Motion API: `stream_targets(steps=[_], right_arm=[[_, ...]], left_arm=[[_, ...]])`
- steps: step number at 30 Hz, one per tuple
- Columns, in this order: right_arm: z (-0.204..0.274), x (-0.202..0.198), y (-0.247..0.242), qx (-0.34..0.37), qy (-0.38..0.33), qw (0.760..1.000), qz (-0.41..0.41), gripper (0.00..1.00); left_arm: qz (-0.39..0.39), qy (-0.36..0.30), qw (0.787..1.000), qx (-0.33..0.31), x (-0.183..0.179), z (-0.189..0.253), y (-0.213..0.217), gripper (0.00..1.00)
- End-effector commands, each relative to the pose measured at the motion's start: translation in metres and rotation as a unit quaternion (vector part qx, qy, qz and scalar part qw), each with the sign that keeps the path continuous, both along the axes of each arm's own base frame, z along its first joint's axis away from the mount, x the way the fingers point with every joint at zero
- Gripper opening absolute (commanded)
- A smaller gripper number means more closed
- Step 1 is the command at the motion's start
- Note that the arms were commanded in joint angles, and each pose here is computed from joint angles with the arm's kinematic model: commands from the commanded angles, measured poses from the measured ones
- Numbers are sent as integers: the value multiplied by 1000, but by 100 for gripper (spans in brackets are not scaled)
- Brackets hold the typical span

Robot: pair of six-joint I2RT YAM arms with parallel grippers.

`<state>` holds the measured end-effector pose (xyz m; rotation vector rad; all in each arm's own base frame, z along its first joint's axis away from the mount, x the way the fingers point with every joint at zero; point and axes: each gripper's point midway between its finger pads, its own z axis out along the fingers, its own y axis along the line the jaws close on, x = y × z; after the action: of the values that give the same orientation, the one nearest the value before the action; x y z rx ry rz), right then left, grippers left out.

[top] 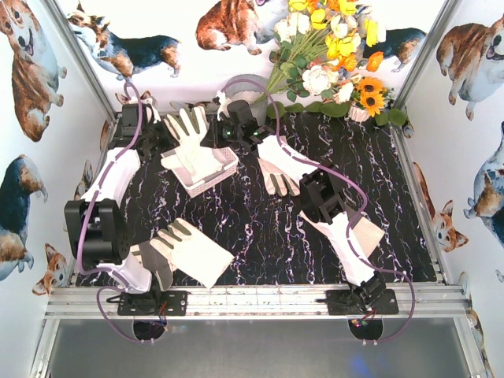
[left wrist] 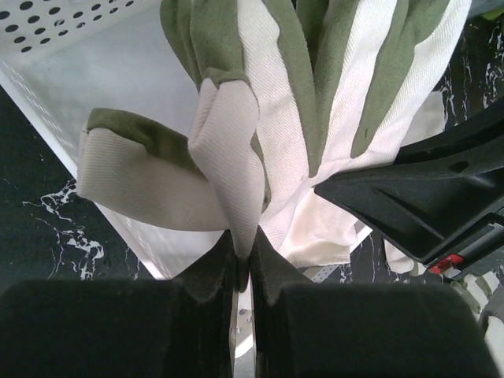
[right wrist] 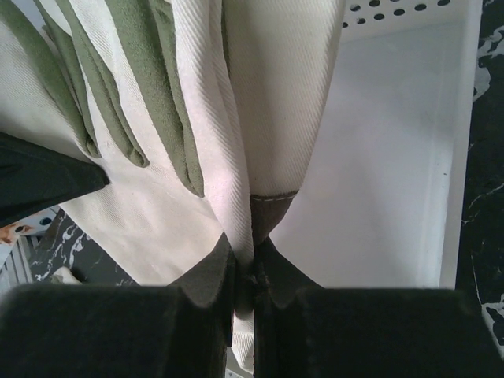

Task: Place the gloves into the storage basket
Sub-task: Place the glove in the bin.

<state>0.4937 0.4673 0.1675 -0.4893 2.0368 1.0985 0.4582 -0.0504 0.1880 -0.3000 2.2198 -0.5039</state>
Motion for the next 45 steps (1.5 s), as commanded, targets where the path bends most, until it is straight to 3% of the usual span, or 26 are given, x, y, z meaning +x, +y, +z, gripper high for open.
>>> stream_targets(steps=[1,14,24,32,45], right_arm=[[26,11,2,12,-46,999,0,0],[-13,-5,-13,-60,2,998,5,0],[3,-48,-28,-65,38,997,11,0],[-18,-27,-35,-105,11,994,-28,0],[-74,-15,-44,-189,11,981,-37,0]], left_arm=[[-21,15,1000,-7,-1,-13,-4,0],[-32,59,997,-31,-20,-43,-13,0],[-44,62,996,-49,-56,-42,-27,0],[-35,58,998,-9,-36,-52,-13,0],[-32,108,993,19,-28,-100,-6,0]])
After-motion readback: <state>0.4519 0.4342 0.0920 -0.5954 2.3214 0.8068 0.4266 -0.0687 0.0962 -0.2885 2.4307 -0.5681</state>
